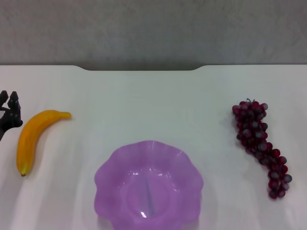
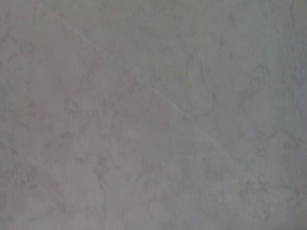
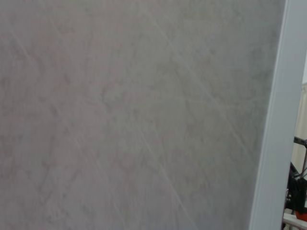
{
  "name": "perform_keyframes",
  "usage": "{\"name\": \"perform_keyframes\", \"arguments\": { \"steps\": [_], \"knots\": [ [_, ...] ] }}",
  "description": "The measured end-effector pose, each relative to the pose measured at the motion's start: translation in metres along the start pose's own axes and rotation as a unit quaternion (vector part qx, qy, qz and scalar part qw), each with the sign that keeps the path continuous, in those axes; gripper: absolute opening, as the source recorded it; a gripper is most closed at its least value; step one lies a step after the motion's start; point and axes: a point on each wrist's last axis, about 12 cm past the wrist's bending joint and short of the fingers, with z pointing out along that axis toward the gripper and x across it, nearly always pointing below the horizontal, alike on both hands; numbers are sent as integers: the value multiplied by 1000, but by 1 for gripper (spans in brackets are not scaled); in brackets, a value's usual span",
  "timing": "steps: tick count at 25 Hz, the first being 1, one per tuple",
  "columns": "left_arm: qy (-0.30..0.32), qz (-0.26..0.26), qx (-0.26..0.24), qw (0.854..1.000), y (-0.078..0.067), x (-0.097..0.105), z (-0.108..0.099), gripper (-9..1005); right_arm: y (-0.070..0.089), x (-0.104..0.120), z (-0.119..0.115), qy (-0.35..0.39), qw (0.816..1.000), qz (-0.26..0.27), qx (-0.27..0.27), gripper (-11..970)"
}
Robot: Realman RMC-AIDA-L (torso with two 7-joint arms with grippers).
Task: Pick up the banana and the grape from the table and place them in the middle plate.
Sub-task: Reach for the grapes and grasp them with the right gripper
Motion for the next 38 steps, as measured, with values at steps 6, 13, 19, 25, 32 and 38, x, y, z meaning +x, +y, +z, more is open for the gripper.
{"name": "perform_keyframes", "arguments": {
  "steps": [6, 13, 19, 25, 32, 38],
  "knots": [
    [0, -3, -4, 1000, 2, 0, 0, 287, 0, -1, 2, -3, 1000, -1, 0, 31],
    [-1, -7, -5, 1000, 2, -1, 0, 522, 1, -3, 4, -6, 1000, 7, 1, 162],
    [-1, -14, -3, 1000, 2, -1, 0, 712, 5, -3, 7, 0, 1000, 12, -4, 459],
    [-1, -32, -6, 999, 3, -1, 0, 878, 3, 2, 15, 28, 999, 20, 6, 728],
    [17, -33, -11, 999, 4, 3, 1, 899, 8, 6, 14, 50, 998, 27, 4, 836],
    [21, -32, -10, 999, 4, 4, 1, 899, 17, 12, 16, 86, 996, 30, -25, 895]
  ]
}}
